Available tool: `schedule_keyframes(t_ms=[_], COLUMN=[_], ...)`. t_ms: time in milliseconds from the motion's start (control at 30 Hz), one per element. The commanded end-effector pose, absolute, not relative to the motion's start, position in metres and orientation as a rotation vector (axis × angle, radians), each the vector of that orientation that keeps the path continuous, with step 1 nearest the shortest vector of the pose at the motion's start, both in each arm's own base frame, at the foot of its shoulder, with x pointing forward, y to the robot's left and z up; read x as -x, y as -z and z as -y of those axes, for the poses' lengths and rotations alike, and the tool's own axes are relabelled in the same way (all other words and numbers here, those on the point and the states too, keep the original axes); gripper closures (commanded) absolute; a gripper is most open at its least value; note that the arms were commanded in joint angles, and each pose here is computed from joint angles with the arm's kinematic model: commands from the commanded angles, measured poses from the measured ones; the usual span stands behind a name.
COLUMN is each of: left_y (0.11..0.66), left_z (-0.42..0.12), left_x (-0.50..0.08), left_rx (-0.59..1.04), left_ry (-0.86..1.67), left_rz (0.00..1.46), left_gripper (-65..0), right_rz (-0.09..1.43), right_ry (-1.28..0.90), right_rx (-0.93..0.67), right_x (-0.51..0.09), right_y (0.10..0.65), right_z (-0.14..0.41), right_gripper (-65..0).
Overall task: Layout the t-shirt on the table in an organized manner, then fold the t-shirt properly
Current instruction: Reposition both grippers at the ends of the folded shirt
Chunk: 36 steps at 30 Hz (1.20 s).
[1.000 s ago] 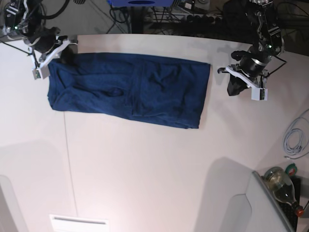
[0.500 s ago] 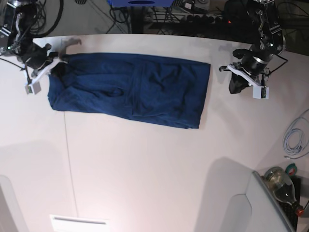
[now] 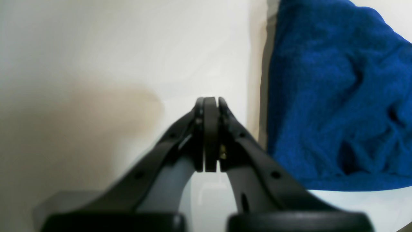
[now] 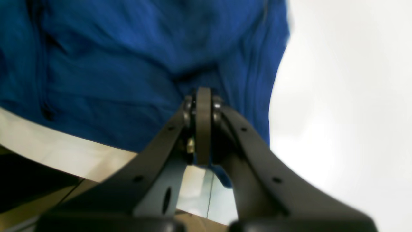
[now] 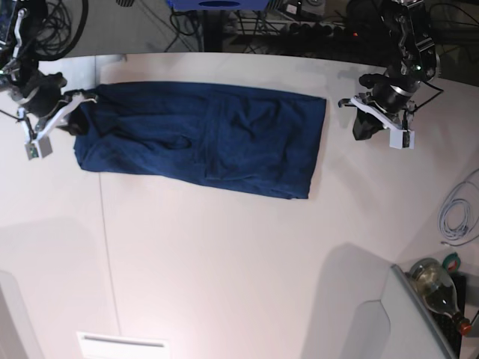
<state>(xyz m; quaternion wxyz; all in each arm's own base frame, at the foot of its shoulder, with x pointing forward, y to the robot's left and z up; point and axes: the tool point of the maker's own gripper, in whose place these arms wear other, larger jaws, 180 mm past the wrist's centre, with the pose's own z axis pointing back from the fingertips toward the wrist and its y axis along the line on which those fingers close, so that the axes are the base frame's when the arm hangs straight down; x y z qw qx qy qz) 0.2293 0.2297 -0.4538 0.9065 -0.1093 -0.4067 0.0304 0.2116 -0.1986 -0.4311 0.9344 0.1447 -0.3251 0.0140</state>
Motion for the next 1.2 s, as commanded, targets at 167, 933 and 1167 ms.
schedule_keyframes(t_ms=[167, 933, 1167], left_y=[0.443, 0.443, 0.443], left_z=[-0.233, -0.241, -0.241], left_x=[-0.236, -0.232, -0.232], left_rx=[0.225, 0.208, 0.208], left_ry=[-0.059, -0.049, -0.049], left_rz=[0.884, 0.873, 0.873], left_gripper=[0.0, 0.0, 0.0], right_rz=[0.747, 0.546, 0.568], right_ry=[-0.041, -0.156, -0.225], right_rx=[-0.307, -0.305, -0.265], right_x=[-0.248, -0.243, -0.192], right_y=[0.414, 0.458, 0.431], right_z=[0.200, 0.164, 0.156], right_gripper=[-0.2, 0.0, 0.0])
